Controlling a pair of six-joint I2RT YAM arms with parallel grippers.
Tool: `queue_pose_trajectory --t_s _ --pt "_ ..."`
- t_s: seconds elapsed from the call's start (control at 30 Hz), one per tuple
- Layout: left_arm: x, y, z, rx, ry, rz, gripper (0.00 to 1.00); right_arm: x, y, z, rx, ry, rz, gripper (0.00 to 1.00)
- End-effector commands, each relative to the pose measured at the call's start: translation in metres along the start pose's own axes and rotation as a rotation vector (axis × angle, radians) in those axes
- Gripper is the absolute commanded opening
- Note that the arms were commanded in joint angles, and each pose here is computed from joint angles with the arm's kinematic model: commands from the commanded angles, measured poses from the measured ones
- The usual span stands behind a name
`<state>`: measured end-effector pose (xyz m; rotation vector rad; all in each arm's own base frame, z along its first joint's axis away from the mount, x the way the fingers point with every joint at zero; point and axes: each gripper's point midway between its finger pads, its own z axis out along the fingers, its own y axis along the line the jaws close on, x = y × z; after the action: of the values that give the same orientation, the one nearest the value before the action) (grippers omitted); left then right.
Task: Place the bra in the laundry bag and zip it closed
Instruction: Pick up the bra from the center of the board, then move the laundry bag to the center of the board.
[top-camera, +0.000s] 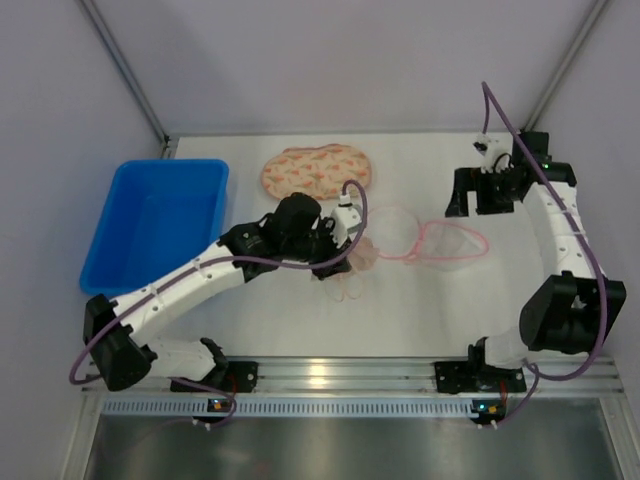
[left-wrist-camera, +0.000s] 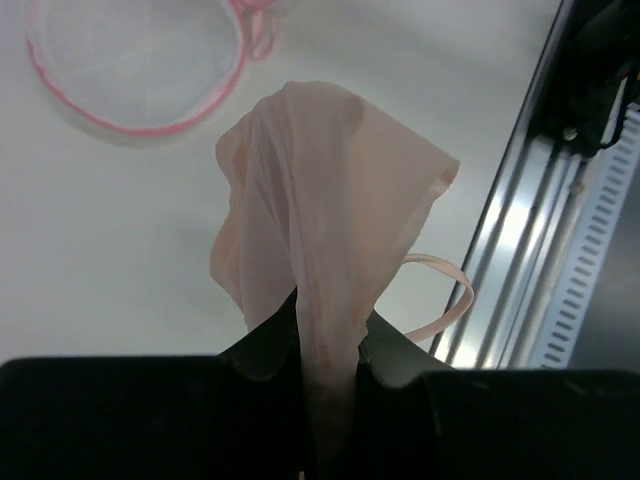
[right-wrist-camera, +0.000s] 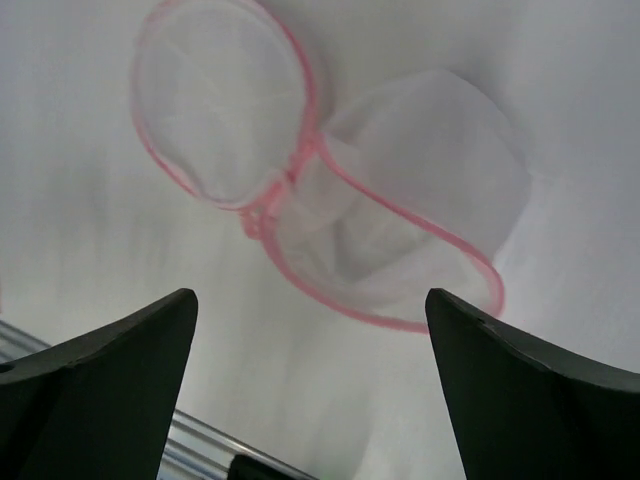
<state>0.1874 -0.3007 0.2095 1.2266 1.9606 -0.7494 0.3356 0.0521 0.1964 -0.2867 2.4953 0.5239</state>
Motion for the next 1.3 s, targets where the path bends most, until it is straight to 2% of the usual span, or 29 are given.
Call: queue_pose_trajectory --t_s 0.0,0.1,0.13,0.17,0.37,0.53,0.57,0.63,0.77,0.8,0.83,0.9,0.97,1.13,1.27 --pt "-0.045 -0.020 0.005 0.156 -0.073 -0.155 0.00 0.036 -0.051 -0.020 0.227 0.107 -0.058 0.94" --pt "-0.068 -0.023 0.022 0.266 -0.082 -0.261 0.00 0.054 -0.080 -0.015 0.298 0.166 -0.031 0.84" --pt "-0.084 -0.020 0.026 0.282 -0.112 -0.271 0.00 0.057 -0.087 -0.011 0.311 0.172 -0.025 0.83" --pt "-0.084 -0.014 0.040 0.294 -0.090 -0.331 0.00 0.064 -0.097 -0.006 0.330 0.204 -0.002 0.81" --pt "-0.111 -0.004 0.066 0.366 -0.098 -0.410 0.00 0.078 -0.119 0.020 0.326 0.242 0.076 0.78" --pt "-0.100 0.029 0.067 0.335 -0.111 -0.522 0.00 0.064 -0.118 0.046 0.250 0.226 0.013 0.77" --pt "-0.096 0.034 0.065 0.330 -0.112 -0.542 0.00 0.066 -0.120 0.058 0.239 0.256 -0.004 0.77" --pt "-0.084 0.049 0.054 0.300 -0.124 -0.582 0.00 0.058 -0.117 0.070 0.207 0.260 -0.040 0.70" --pt "-0.067 0.062 0.026 0.259 -0.153 -0.618 0.00 0.055 -0.089 0.107 0.079 0.287 -0.076 0.42" --pt "-0.063 0.064 0.020 0.250 -0.159 -0.624 0.00 0.056 -0.081 0.112 0.056 0.296 -0.093 0.29" --pt "-0.049 0.067 0.017 0.234 -0.150 -0.642 0.00 0.055 -0.074 0.118 0.039 0.299 -0.117 0.24" --pt "-0.047 0.062 0.001 0.227 -0.176 -0.631 0.00 0.057 -0.038 0.132 -0.022 0.315 -0.195 0.17" --pt "-0.031 0.052 -0.008 0.223 -0.173 -0.639 0.00 0.059 -0.007 0.139 -0.072 0.305 -0.261 0.16" --pt "0.001 0.038 -0.013 0.200 -0.150 -0.702 0.00 0.068 0.052 0.145 -0.148 0.304 -0.343 0.00" --pt "0.005 0.031 -0.013 0.230 -0.160 -0.731 0.00 0.057 0.095 0.133 -0.204 0.245 -0.342 0.00"
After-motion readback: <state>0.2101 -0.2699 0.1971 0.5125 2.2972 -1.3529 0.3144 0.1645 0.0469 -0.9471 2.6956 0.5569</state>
